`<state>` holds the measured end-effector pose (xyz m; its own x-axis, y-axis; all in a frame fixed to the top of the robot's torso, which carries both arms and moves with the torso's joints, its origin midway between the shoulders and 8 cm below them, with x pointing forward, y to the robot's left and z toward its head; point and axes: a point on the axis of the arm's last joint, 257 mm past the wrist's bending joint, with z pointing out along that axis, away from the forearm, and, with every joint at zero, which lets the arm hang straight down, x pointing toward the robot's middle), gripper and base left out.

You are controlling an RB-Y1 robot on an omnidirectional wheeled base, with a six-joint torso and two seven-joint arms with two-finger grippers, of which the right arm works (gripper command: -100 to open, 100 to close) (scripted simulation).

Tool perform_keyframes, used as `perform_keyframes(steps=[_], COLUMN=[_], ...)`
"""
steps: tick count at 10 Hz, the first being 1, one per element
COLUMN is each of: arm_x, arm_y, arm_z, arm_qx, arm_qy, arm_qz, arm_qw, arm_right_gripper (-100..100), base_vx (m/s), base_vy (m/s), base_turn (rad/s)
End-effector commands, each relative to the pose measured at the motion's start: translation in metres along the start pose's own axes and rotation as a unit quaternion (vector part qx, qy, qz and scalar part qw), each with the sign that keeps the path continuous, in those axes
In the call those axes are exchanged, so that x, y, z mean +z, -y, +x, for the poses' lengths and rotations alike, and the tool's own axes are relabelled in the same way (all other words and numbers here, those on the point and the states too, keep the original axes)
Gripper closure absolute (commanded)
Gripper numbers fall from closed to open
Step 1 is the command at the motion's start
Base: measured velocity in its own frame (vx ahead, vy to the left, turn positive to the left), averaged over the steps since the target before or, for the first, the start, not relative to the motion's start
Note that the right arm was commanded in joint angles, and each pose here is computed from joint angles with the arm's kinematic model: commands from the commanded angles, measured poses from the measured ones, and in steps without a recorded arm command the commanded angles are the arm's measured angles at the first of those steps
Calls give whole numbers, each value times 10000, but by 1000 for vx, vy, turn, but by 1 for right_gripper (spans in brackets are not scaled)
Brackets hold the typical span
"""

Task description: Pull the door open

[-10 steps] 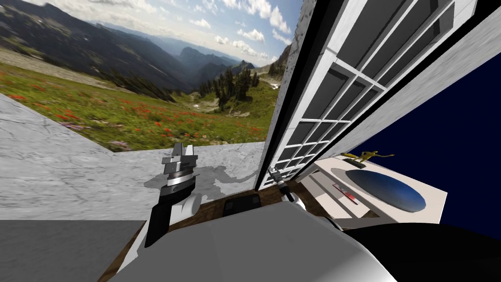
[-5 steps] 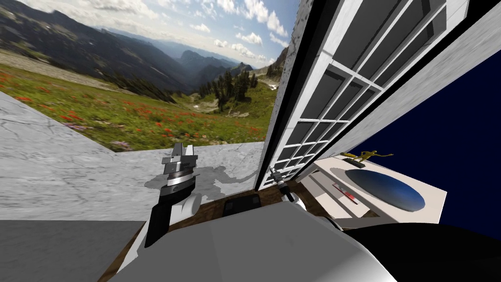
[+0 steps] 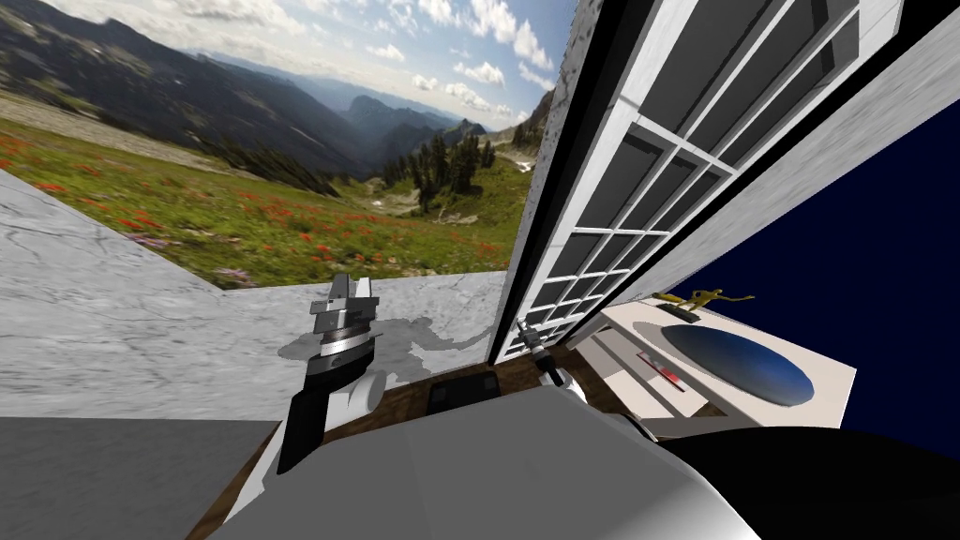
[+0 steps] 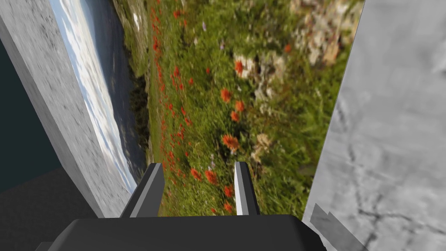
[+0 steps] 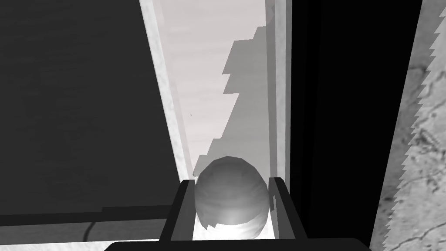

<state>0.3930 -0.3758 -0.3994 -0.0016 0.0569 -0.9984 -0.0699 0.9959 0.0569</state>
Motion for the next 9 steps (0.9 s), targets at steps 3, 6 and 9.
perform_keyframes(steps=[3,6,9], arm_x=[14,32,49], arm_y=[-25,-37,-48], arm_z=[1,-4,-9], arm_qx=[474,936,1334], arm_qy=[8,19,29], arm_qz=[-9,-11,-13], arm_qw=[9989,9956,9911], arm_right_gripper=[100,100,100], base_vx=[-21,-28,-27], base_vy=[-8,-11,-12], base_turn=[16,19,16])
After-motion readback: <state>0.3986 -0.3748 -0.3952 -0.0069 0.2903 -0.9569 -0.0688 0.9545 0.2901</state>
